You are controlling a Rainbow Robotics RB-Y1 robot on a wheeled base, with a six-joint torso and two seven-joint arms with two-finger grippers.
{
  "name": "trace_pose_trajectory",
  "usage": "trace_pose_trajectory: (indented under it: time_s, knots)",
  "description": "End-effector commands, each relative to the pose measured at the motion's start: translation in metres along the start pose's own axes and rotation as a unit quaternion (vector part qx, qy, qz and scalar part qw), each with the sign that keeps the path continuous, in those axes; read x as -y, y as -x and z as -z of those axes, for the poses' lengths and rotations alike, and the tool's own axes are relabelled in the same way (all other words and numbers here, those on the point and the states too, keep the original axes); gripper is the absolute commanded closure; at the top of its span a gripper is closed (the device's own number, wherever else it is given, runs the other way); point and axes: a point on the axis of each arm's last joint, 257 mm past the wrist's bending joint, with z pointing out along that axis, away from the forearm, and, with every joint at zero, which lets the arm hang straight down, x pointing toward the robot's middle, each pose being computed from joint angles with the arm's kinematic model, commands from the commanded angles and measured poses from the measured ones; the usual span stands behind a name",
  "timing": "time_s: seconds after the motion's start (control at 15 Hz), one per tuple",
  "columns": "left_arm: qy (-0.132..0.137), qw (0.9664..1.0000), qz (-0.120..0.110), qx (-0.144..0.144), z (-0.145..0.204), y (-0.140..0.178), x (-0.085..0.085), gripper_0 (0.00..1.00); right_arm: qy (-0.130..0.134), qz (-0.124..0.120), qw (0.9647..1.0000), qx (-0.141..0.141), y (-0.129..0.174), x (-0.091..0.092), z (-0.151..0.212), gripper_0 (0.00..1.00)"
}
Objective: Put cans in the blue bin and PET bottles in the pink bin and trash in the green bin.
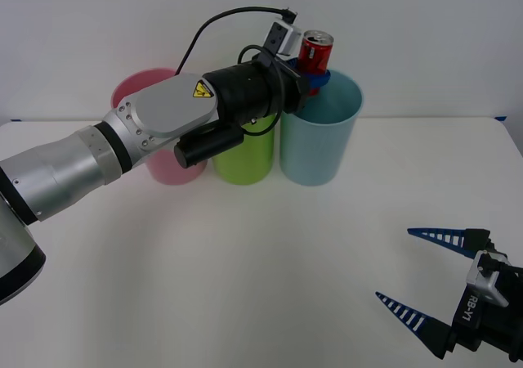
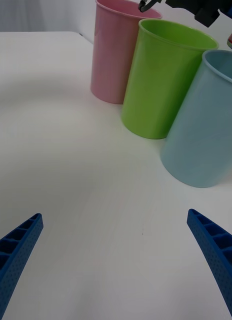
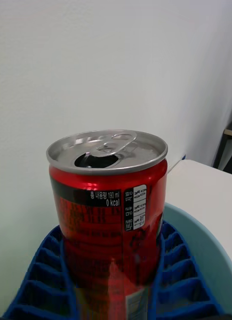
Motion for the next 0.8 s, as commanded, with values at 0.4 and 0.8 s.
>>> trace_pose_trajectory:
  time_s: [0.4, 0.8]
  knots:
    - [-0.008, 0.9997, 0.019, 0.009, -0.002, 0.011, 0.008, 0.00, 0.000, 0.000, 1.0000, 0.000, 0.000, 0.000, 0.000, 0.00]
    - [-0.010, 0.9995, 0.024, 0.017, -0.002, 0.017, 0.013, 0.00, 0.000, 0.000, 1.0000, 0.000, 0.000, 0.000, 0.000, 0.00]
